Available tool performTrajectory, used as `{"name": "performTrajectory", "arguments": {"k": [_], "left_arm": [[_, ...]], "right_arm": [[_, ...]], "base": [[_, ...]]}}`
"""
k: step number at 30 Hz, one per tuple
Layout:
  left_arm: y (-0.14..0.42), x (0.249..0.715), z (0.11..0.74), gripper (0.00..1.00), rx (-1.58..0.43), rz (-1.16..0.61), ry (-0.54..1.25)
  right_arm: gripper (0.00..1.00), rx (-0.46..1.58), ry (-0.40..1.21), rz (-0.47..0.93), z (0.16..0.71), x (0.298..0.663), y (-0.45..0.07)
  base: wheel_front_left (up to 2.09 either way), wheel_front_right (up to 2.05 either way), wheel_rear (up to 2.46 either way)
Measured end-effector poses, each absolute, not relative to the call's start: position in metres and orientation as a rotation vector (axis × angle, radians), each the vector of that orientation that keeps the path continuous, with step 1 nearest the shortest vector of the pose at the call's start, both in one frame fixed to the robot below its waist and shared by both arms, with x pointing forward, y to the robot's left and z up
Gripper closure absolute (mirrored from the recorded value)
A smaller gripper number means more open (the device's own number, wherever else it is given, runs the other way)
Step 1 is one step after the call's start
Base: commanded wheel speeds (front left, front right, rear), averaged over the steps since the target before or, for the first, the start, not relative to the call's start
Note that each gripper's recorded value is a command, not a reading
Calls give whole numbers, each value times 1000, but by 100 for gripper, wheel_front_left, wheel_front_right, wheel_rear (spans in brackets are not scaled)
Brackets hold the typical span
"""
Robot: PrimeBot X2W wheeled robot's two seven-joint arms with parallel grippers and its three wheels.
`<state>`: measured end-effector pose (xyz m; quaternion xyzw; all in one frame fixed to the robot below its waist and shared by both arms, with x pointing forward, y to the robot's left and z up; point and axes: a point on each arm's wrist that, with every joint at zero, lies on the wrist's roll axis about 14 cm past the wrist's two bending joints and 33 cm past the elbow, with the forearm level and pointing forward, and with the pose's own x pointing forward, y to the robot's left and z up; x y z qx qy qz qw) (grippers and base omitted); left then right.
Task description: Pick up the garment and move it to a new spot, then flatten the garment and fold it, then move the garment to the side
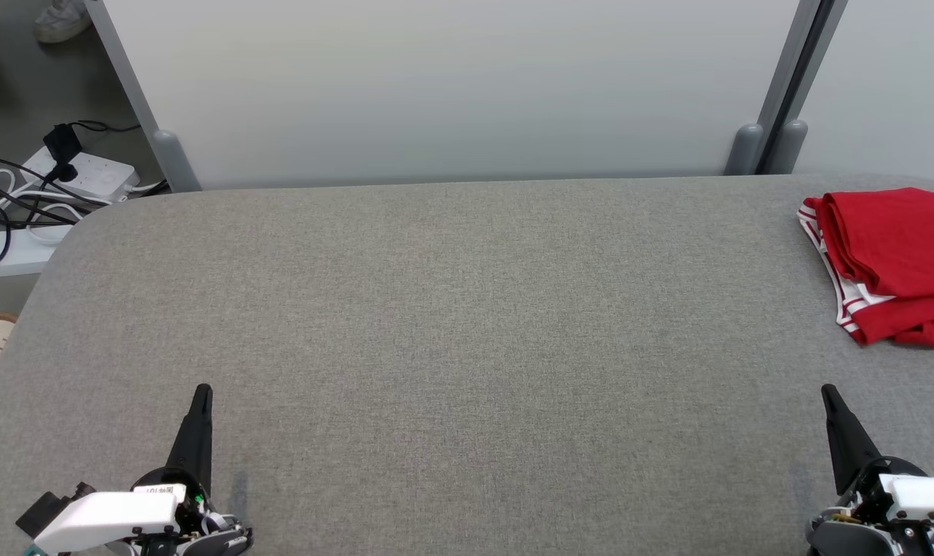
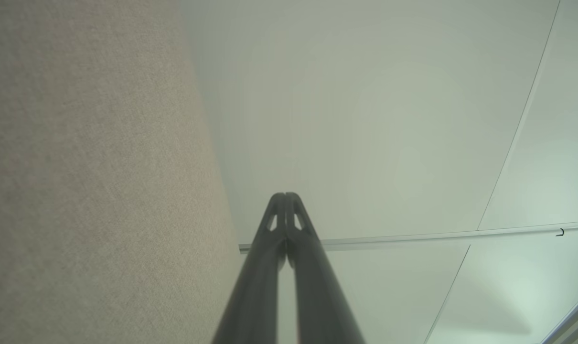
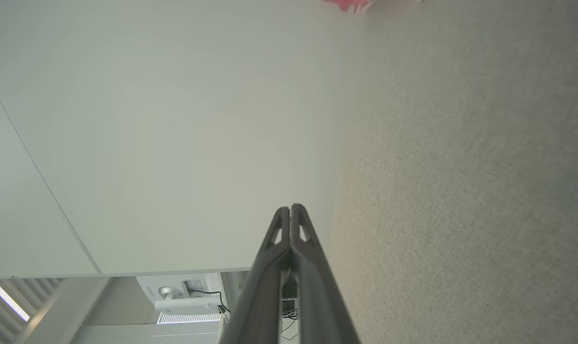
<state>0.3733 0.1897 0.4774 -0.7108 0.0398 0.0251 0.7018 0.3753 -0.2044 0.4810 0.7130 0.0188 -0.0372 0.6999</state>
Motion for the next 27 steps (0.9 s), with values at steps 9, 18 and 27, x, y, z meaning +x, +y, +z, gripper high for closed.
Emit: {"name": "performTrajectory", "arguments": {"k": [9, 18, 27], "left_arm": [[189, 373, 477, 100, -1583, 55, 90], [190, 373, 477, 100, -1583, 55, 89], [190, 373, 477, 100, -1584, 56, 89]], "right_arm": [[100, 1588, 42, -83, 481, 375, -204], [100, 1589, 42, -83, 481, 375, -204], [100, 1589, 42, -83, 481, 375, -204]], "base": [[0, 0, 0], [0, 0, 0], [0, 0, 0]]}}
